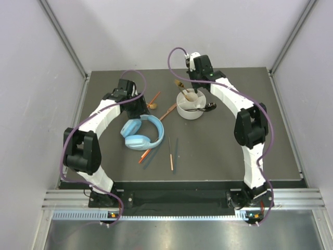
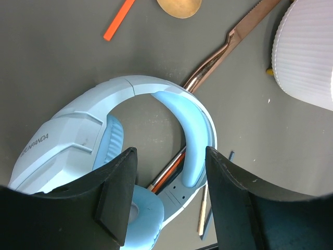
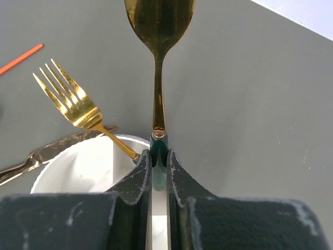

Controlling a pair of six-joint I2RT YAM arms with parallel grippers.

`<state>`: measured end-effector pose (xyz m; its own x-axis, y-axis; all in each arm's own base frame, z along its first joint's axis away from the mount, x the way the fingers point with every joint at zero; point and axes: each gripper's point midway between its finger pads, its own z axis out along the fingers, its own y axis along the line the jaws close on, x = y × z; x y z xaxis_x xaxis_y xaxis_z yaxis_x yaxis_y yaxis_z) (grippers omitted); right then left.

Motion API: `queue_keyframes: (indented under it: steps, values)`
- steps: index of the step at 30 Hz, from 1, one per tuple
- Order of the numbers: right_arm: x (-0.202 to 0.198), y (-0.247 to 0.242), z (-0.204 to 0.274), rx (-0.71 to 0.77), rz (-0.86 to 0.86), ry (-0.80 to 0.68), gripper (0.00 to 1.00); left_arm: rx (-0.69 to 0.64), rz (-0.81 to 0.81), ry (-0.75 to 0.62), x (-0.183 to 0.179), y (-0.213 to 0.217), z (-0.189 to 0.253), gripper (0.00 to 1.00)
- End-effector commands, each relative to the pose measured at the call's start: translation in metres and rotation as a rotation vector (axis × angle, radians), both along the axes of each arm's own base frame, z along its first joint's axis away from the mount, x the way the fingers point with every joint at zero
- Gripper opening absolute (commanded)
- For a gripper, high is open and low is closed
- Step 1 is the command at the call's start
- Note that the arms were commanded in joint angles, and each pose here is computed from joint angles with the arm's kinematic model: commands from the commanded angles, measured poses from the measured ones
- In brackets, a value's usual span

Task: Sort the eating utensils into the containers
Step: Place the fork in the container.

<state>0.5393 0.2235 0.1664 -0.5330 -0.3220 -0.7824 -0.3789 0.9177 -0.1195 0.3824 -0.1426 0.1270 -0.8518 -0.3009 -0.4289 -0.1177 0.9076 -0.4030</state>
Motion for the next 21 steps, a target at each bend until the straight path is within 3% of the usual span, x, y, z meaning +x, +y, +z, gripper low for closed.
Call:
queue_keyframes:
  steps: [1, 10, 17, 21]
  values:
    - [0.004, -0.002, 0.000, 0.009, 0.006, -0.022, 0.00, -0.002, -0.006, -0.016, 0.009, -0.001, 0.007, 0.60]
    - [-0.025, -0.013, -0.043, -0.035, 0.014, 0.076, 0.00, -0.006, -0.012, 0.000, 0.005, -0.001, -0.001, 0.59]
    - [-0.030, -0.014, -0.045, -0.028, 0.020, 0.084, 0.00, -0.015, -0.016, -0.009, 0.013, -0.005, 0.004, 0.59]
    - [-0.033, -0.013, -0.040, -0.023, 0.025, 0.079, 0.13, -0.025, -0.019, -0.012, 0.017, -0.007, 0.006, 0.59]
